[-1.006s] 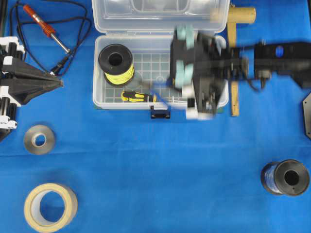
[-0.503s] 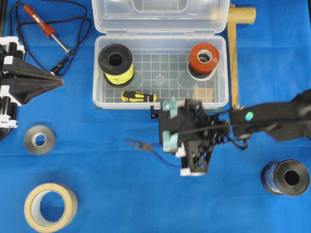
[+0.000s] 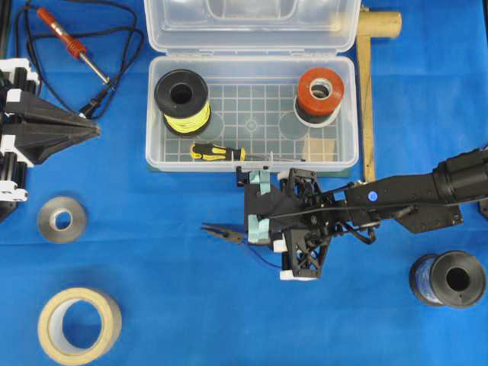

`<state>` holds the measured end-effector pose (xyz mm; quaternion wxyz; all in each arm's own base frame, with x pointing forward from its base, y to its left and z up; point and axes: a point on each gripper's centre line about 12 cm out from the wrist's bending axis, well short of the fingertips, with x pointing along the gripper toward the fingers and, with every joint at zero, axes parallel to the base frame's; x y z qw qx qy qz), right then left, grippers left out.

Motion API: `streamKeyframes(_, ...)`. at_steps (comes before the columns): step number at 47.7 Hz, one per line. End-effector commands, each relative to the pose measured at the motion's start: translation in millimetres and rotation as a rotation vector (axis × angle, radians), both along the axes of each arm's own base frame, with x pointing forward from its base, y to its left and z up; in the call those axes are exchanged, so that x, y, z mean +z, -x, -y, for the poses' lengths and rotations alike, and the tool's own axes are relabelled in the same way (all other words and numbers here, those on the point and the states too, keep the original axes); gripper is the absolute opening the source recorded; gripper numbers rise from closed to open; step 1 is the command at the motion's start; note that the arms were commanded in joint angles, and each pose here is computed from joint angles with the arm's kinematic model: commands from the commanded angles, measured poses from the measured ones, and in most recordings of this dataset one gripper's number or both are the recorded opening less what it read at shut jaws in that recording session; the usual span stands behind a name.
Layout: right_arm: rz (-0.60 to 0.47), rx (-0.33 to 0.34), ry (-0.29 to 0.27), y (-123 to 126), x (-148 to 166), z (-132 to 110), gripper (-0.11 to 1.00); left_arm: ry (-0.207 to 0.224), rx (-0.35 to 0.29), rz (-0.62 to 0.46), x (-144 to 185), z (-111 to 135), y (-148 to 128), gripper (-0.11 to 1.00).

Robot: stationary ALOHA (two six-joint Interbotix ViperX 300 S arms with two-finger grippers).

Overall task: Pick the nipper from the toolbox among several items.
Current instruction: 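Lower the pliers onto the table and open the right gripper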

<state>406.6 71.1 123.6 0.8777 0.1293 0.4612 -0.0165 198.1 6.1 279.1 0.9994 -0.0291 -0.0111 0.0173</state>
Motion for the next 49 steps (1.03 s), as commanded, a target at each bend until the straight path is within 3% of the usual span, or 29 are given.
streamKeyframes(1,0.027,-0.005,-0.007,-3,9,1,0.22,0.003,0.002,0.011,4,0,-1,0.0)
streamKeyframes(9,0.02,-0.004,0.005,1,23,3,0.72,0.003,0.002,0.006,3,0,-1,0.0)
streamKeyframes(12,0.044,-0.003,0.012,5,43,7,0.83,0.003,0.002,0.006,4,0,-1,0.0)
streamKeyframes(18,0.115,0.009,0.042,15,82,14,0.76,0.006,0.002,0.0,3,0,-1,0.0)
streamKeyframes(24,0.178,0.023,0.105,33,119,25,0.77,0.016,0.001,-0.006,2,0,-1,0.0)
streamKeyframes(32,0.227,0.001,0.16,62,147,45,0.77,0.023,0.001,-0.01,1,0,-1,0.0)
streamKeyframes(49,0.407,-0.046,0.163,135,178,66,0.77,0.022,0.001,-0.012,1,0,-1,0.0)
